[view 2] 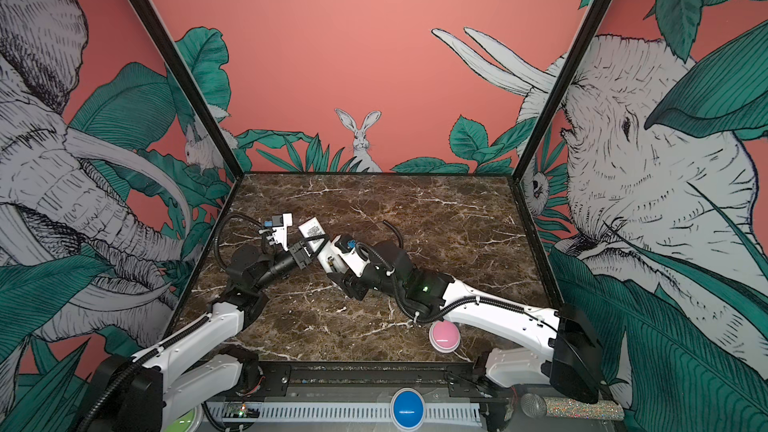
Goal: Load the batteries into the remote control
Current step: 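Open the right gripper to release the battery and pull back, then press the battery down into the compartment with the right gripper fingertips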
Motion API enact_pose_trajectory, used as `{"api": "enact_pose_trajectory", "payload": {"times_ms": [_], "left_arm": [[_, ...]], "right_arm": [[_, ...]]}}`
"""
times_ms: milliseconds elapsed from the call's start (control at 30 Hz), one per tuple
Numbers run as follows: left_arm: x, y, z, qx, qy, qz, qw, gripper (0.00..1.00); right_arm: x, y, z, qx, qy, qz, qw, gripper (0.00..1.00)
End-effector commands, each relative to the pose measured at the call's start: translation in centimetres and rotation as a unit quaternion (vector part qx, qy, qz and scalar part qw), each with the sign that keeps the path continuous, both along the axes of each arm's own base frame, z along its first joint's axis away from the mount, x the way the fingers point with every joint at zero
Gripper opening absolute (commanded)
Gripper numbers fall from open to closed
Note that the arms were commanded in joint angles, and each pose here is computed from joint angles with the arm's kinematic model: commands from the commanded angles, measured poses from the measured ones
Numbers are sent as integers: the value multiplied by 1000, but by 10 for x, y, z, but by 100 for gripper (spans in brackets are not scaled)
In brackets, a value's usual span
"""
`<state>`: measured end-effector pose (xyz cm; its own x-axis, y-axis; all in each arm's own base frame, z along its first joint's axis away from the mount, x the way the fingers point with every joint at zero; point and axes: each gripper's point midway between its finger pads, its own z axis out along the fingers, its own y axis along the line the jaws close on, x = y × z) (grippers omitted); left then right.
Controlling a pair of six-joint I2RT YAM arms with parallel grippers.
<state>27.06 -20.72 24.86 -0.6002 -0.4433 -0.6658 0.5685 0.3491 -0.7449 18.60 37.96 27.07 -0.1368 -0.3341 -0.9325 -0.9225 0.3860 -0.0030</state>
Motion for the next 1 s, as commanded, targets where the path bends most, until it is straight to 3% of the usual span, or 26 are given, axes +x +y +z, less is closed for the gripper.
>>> {"api": "enact_pose_trajectory", "payload": {"times_ms": [0, 200, 433, 967], "left_arm": [[-7, -3, 23, -18, -32, -18, 999, 0], [-10, -3, 26, -20, -33, -22, 999, 0], [-15, -6, 28, -23, -30, -38, 999, 0], [-29, -6, 33, -32, -22, -60, 997, 0]], "right_arm": [[-12, -7, 4, -72, -47, 56, 995, 59], [-18, -17, 5, -149, -78, 98, 981, 58], [-12, -27, 5, -201, -116, 102, 967, 47], [-17, -10, 19, -214, -185, 169, 944, 40]]}}
